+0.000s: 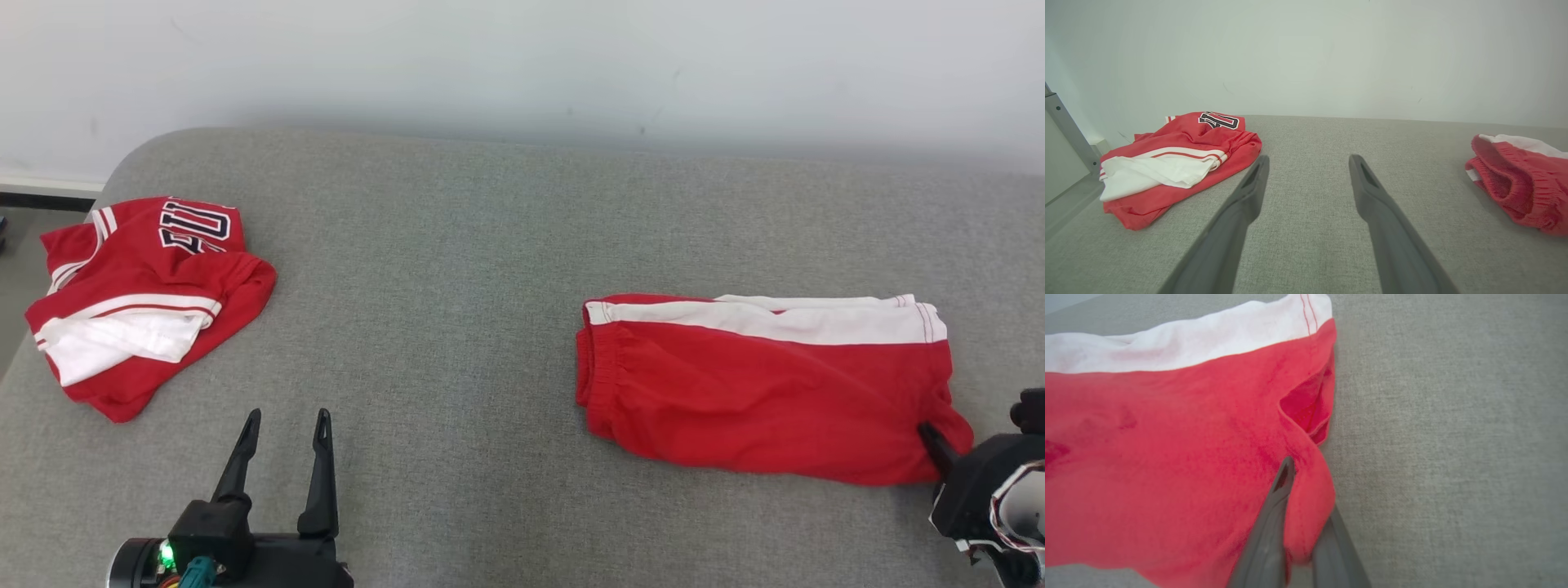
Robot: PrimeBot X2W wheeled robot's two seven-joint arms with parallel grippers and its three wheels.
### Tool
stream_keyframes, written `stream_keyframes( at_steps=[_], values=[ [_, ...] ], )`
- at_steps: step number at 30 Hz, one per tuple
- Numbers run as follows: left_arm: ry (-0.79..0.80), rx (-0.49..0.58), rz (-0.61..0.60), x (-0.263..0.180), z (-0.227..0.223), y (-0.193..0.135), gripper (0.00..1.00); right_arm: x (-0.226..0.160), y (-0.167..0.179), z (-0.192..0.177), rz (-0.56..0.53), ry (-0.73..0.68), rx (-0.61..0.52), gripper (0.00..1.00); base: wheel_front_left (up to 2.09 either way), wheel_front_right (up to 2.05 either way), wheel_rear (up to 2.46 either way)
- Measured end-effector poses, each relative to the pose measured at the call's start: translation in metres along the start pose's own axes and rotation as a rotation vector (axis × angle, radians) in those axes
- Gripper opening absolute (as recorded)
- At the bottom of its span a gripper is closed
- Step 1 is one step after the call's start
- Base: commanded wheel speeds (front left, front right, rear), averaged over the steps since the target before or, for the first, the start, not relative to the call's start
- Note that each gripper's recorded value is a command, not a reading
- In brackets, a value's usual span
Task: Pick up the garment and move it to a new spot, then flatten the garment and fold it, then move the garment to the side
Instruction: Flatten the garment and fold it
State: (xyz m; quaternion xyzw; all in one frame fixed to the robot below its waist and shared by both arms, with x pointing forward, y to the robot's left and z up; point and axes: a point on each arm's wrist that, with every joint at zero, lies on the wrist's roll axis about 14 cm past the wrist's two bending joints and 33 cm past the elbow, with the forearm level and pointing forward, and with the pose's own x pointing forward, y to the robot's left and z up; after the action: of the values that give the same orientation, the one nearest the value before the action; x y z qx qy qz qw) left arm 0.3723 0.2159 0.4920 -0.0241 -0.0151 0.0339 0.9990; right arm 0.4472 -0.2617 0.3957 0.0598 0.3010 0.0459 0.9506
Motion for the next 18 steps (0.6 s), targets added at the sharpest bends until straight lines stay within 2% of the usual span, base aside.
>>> stream_keyframes(
  at_steps=[3, 4, 5, 13, 18],
  values=[
    [-0.005, -0.004, -0.002, 0.001, 0.001, -0.002, 1.0, -0.009, -0.009, -0.005, -0.012, 0.001, 0.016, 0.0, 0.0, 0.0, 0.0],
    [-0.004, -0.003, -0.001, 0.001, 0.001, -0.001, 1.0, -0.01, -0.011, -0.005, -0.014, -0.007, 0.015, 0.33, 0.0, 0.0, 0.0],
    [0.0, -0.003, -0.004, 0.0, -0.001, -0.001, 1.0, -0.011, -0.012, -0.004, -0.016, -0.014, 0.015, 1.0, 0.0, 0.0, 0.0],
    [0.01, 0.005, 0.005, -0.002, -0.004, 0.003, 1.0, -0.002, -0.016, 0.019, -0.031, -0.027, -0.079, 1.0, 0.0, 0.0, 0.0],
    [0.014, 0.009, 0.026, -0.004, -0.004, 0.01, 1.0, 0.007, -0.02, 0.014, -0.062, 0.031, -0.111, 1.0, 0.0, 0.0, 0.0]
  ],
)
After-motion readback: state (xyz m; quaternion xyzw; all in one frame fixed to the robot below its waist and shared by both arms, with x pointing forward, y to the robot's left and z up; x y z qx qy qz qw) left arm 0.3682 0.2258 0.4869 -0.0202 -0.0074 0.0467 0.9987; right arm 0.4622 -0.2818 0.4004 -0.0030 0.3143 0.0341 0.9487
